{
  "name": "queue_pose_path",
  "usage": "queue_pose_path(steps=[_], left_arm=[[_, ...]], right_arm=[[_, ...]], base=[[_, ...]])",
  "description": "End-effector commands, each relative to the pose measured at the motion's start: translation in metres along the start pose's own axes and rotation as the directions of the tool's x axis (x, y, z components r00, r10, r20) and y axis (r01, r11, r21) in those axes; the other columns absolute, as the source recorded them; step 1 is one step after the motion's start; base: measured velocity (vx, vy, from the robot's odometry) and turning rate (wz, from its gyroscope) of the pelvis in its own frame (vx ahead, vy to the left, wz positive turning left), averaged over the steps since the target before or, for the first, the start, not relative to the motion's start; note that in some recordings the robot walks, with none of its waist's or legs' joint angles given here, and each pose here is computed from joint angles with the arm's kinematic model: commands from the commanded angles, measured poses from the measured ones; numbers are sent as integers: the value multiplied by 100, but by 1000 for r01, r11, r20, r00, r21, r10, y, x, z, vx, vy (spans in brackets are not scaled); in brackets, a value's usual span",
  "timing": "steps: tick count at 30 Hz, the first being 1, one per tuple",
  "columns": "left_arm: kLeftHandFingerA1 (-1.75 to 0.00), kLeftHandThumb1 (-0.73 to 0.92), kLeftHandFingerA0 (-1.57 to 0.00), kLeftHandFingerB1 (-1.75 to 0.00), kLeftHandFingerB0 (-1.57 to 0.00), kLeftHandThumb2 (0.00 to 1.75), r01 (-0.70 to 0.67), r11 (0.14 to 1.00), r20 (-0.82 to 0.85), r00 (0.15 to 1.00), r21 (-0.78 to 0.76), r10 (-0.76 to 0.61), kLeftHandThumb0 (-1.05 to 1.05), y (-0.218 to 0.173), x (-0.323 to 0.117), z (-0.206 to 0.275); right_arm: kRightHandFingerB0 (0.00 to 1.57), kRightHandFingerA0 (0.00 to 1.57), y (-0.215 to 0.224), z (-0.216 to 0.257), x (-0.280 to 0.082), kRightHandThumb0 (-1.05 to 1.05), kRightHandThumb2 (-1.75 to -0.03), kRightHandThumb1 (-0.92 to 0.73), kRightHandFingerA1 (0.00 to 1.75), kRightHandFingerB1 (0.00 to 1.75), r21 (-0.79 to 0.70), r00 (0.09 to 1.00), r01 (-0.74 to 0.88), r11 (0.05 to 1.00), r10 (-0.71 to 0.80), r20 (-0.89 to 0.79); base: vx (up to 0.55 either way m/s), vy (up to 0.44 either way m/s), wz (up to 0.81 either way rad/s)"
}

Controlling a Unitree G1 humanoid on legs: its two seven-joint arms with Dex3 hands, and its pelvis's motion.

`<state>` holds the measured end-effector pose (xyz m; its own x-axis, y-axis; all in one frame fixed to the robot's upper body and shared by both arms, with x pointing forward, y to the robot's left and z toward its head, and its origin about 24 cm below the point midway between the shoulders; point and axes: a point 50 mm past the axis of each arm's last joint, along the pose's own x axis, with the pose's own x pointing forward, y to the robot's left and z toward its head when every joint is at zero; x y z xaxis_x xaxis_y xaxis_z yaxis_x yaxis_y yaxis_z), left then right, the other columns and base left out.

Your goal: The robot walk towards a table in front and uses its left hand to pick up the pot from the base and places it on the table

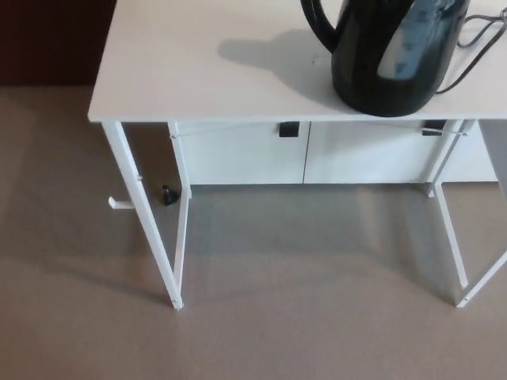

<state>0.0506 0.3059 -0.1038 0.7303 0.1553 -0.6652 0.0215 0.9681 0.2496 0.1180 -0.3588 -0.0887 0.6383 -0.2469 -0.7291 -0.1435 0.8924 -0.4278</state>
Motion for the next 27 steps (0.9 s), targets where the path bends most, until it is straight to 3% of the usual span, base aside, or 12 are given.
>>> queue_pose_path(steps=[1,13,27], left_arm=[[-44,41,-34,-42,-30,66,-17,999,7,1000,31,17,-45,4,-3,-1],[-45,41,-35,-42,-30,66,-17,1000,3,1000,25,17,-45,4,-2,-2],[-46,41,-38,-42,-32,66,-21,999,14,1000,35,21,-44,5,1,3]], right_arm=[[91,101,-2,-5,-2,-26,-64,21,89,83,-14,999,0,1000,-1,-32],[90,100,-2,-4,-2,-27,-65,20,88,83,-36,1000,3,999,-3,-17],[90,101,-2,0,0,-27,-65,20,89,83,-54,1000,5,999,-6,-14]], base=[[145,146,-22],[146,174,-1],[86,-126,0]])
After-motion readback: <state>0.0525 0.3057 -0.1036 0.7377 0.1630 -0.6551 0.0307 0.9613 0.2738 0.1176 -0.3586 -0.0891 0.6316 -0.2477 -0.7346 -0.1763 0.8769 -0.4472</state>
